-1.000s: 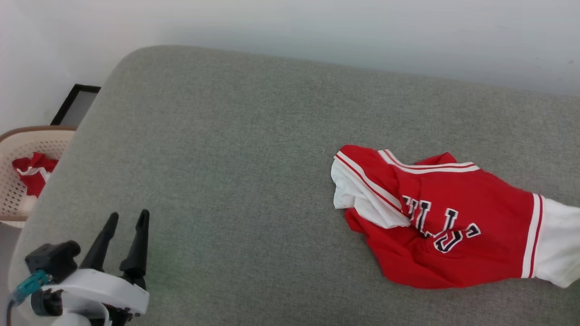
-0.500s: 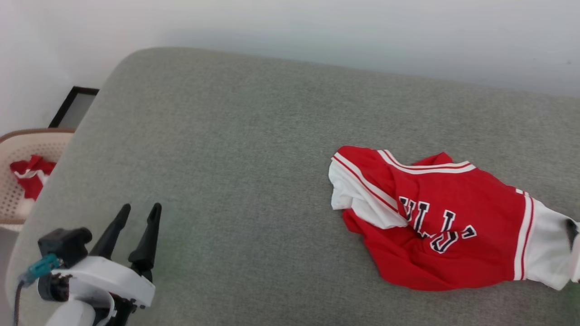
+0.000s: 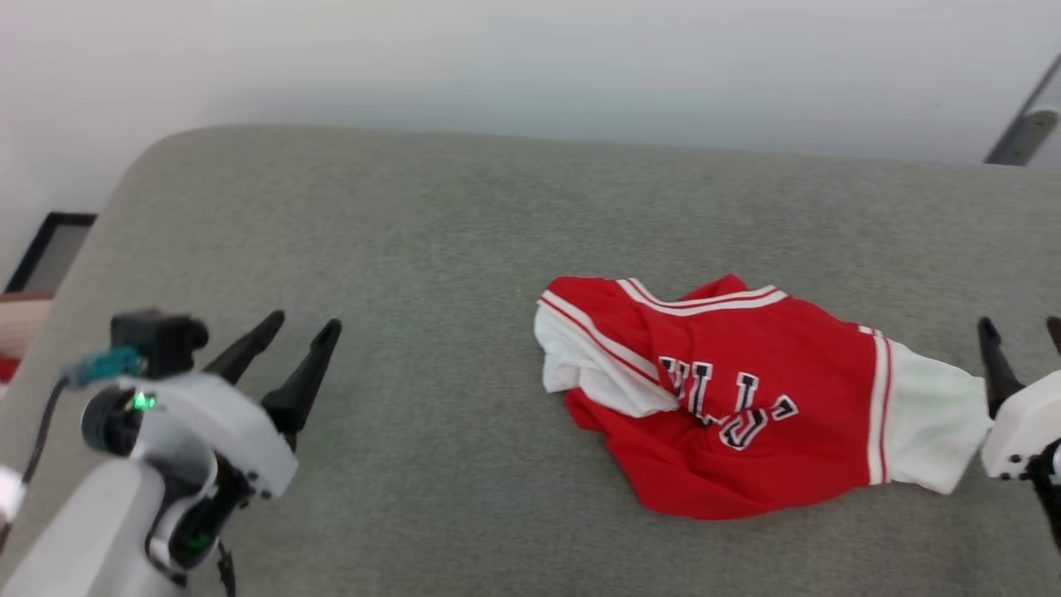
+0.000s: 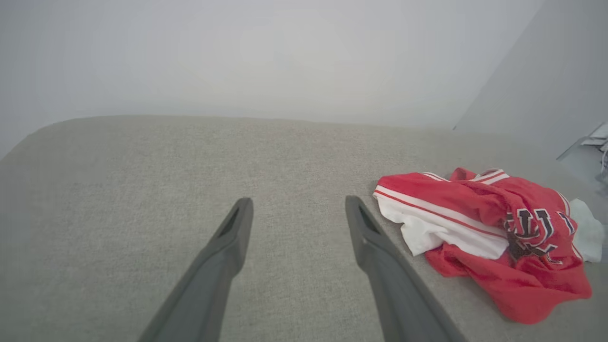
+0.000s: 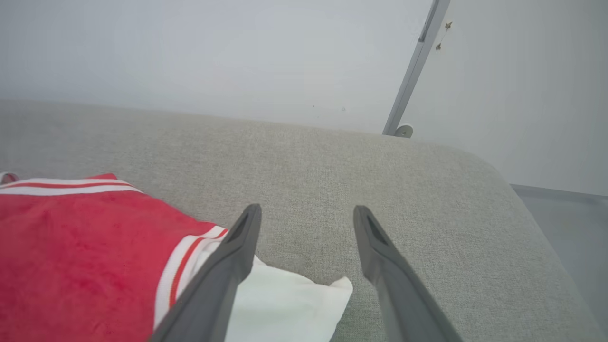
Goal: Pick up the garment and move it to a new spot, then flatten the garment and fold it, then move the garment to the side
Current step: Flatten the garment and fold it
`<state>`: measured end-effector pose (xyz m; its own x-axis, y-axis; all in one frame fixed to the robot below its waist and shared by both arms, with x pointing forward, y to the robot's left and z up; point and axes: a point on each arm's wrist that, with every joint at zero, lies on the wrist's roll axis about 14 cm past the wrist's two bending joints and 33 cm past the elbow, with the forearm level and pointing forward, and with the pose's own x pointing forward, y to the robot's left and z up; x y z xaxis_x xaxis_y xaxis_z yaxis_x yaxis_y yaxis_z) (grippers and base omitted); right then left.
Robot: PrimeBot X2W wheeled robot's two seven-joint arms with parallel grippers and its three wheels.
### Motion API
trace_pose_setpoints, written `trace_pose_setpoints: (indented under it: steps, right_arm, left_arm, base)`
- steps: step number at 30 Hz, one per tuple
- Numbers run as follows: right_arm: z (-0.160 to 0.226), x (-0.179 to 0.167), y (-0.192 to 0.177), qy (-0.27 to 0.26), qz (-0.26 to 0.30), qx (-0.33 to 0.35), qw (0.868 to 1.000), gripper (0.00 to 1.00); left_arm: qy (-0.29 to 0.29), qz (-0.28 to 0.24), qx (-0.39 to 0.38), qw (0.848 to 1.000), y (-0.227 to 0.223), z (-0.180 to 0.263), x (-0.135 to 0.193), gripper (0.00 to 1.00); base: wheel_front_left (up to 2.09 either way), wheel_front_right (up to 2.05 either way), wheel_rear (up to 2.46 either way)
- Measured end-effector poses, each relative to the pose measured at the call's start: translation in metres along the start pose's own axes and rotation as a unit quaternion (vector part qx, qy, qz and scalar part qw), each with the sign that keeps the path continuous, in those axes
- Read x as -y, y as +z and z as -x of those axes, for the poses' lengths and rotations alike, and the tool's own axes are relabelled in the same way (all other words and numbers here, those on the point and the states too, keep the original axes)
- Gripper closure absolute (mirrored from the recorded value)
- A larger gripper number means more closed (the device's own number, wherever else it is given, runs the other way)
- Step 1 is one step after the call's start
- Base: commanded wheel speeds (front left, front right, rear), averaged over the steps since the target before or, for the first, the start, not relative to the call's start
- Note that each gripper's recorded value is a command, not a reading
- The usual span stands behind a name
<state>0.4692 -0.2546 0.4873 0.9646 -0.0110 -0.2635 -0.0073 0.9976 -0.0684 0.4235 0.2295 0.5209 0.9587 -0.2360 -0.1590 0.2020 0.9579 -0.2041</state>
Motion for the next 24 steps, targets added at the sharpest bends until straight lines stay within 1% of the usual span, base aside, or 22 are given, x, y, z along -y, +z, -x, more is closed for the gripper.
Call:
trace_pose_setpoints:
  steps: [2,5,6,8,12,14,15,16,19,24]
  right_arm:
    - [0.008,-0.002,0.008,-0.002,-0.003,0.030,1.000,0.00]
    - [0.020,-0.005,0.023,-0.005,-0.005,0.082,0.997,0.00]
    - [0.029,-0.007,0.031,-0.008,-0.004,0.116,0.993,0.00]
    - [0.038,-0.012,0.039,-0.005,0.001,0.143,0.990,0.00]
    - [0.054,-0.017,0.049,-0.010,-0.006,0.188,0.982,0.00]
    - [0.060,-0.017,0.050,-0.015,-0.012,0.201,0.979,0.00]
    - [0.060,-0.017,0.050,-0.015,-0.012,0.201,0.979,0.00]
    - [0.064,-0.017,0.049,-0.020,-0.016,0.206,0.978,0.00]
    - [0.067,-0.015,0.046,-0.027,-0.022,0.207,0.978,0.00]
    - [0.067,-0.015,0.036,-0.035,-0.027,0.198,0.979,0.00]
  left_arm:
    - [-0.022,-0.010,-0.016,1.000,0.005,-0.012,0.013,0.00]
    - [-0.054,-0.012,-0.042,0.998,0.009,-0.029,0.033,0.00]
    - [-0.076,-0.017,-0.062,0.995,0.009,-0.040,0.050,0.00]
    - [-0.096,-0.028,-0.081,0.992,0.010,-0.049,0.064,0.00]
    - [-0.125,-0.026,-0.130,0.983,0.002,-0.067,0.089,0.00]
    - [-0.133,-0.026,-0.165,0.977,-0.009,-0.074,0.097,0.00]
    - [-0.133,-0.026,-0.165,0.977,-0.009,-0.074,0.097,0.00]
    - [-0.140,-0.029,-0.196,0.970,-0.019,-0.080,0.105,0.00]
    - [-0.147,-0.030,-0.243,0.958,-0.036,-0.088,0.114,0.00]
    - [-0.148,-0.008,-0.324,0.935,-0.073,-0.096,0.125,0.00]
  base:
    - [0.00,0.00,0.00]
    - [0.00,0.00,0.00]
    - [0.00,0.00,0.00]
    - [0.00,0.00,0.00]
    - [0.00,0.00,0.00]
    - [0.00,0.00,0.00]
    - [0.00,0.00,0.00]
    - [0.00,0.00,0.00]
    - [0.00,0.00,0.00]
    - [0.00,0.00,0.00]
